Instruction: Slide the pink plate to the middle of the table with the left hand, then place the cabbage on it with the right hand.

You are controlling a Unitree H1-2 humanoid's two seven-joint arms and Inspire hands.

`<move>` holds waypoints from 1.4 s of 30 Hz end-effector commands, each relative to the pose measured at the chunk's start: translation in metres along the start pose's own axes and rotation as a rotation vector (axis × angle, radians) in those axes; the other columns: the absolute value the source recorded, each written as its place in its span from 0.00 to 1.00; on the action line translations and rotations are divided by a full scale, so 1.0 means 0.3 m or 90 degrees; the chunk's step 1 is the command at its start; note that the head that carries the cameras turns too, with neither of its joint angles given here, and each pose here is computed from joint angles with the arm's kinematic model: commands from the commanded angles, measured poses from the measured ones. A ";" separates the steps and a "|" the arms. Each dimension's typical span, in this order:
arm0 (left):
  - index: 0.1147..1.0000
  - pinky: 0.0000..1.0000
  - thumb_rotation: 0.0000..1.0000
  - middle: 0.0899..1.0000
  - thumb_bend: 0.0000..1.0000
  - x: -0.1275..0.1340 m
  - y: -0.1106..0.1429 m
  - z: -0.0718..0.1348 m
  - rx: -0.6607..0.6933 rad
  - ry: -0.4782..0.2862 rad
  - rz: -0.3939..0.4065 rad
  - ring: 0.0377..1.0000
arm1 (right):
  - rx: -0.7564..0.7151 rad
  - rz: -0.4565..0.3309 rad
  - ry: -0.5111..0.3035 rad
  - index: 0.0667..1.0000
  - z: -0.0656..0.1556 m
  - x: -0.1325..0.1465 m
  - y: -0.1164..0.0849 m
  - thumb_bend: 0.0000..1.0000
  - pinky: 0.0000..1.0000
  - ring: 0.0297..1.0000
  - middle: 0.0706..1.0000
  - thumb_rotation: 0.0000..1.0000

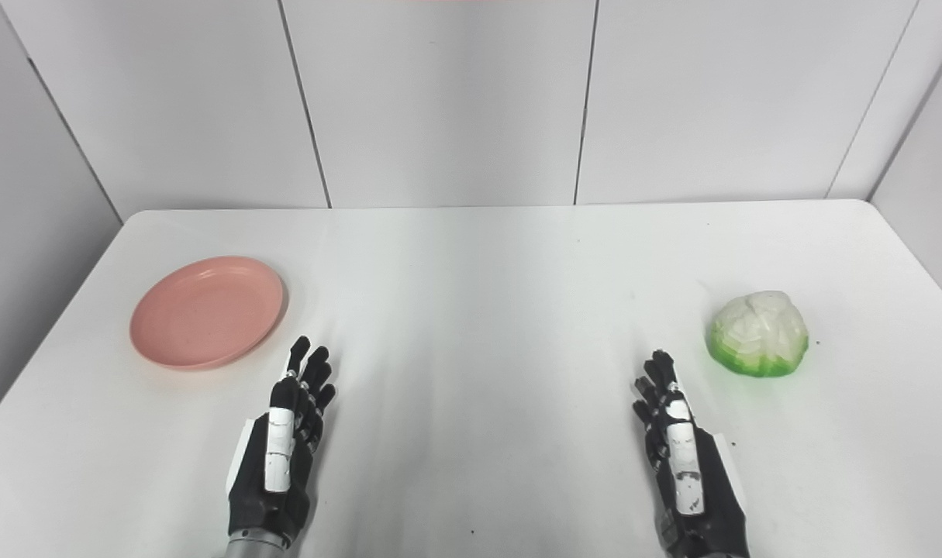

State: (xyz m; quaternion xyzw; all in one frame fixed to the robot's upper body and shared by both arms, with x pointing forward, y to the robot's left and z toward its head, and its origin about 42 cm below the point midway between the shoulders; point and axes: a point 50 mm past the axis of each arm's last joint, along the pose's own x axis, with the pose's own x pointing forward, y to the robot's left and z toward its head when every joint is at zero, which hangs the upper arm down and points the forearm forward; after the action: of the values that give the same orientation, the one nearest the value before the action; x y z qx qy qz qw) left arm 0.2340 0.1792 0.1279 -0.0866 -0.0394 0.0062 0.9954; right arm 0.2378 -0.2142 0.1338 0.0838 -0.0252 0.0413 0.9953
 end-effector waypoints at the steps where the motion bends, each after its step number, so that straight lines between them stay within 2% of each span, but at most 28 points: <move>1: 1.00 1.00 0.94 0.97 0.87 -0.106 0.013 -0.040 -0.010 0.026 0.032 1.00 | 0.010 -0.004 -0.001 0.99 -0.020 -0.072 0.004 0.85 1.00 1.00 1.00 1.00; 13: 1.00 1.00 0.93 0.97 0.85 -0.108 0.010 -0.043 -0.012 0.024 0.030 1.00 | 0.012 0.001 -0.001 0.98 -0.018 -0.075 0.000 0.86 1.00 0.99 0.99 1.00; 21: 1.00 1.00 0.93 0.96 0.86 -0.108 0.001 -0.050 -0.006 0.025 0.033 1.00 | 0.009 0.005 -0.004 0.94 -0.024 -0.073 -0.007 0.85 1.00 0.98 0.98 1.00; 27: 1.00 1.00 0.93 0.95 0.86 -0.110 -0.031 -0.061 -0.008 0.029 0.036 0.99 | 0.019 0.003 -0.001 0.93 -0.027 -0.076 -0.040 0.85 1.00 0.98 0.98 1.00; 35: 1.00 1.00 0.93 0.94 0.85 -0.110 -0.100 -0.097 -0.002 0.020 0.038 0.97 | 0.017 0.010 0.001 0.93 -0.052 -0.077 -0.116 0.86 1.00 1.00 0.99 1.00; 42: 1.00 1.00 0.93 0.94 0.86 -0.109 -0.122 -0.105 -0.004 0.000 0.036 0.97 | 0.023 0.004 0.012 0.92 -0.074 -0.081 -0.139 0.86 1.00 1.00 0.99 1.00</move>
State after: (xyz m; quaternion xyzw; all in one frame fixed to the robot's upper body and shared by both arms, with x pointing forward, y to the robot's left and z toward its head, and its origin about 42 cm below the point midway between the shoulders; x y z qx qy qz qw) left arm 0.2284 0.1409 0.1094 -0.0781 -0.0470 0.0053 0.9958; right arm 0.2368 -0.2460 0.1166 0.1022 -0.0376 0.0540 0.9926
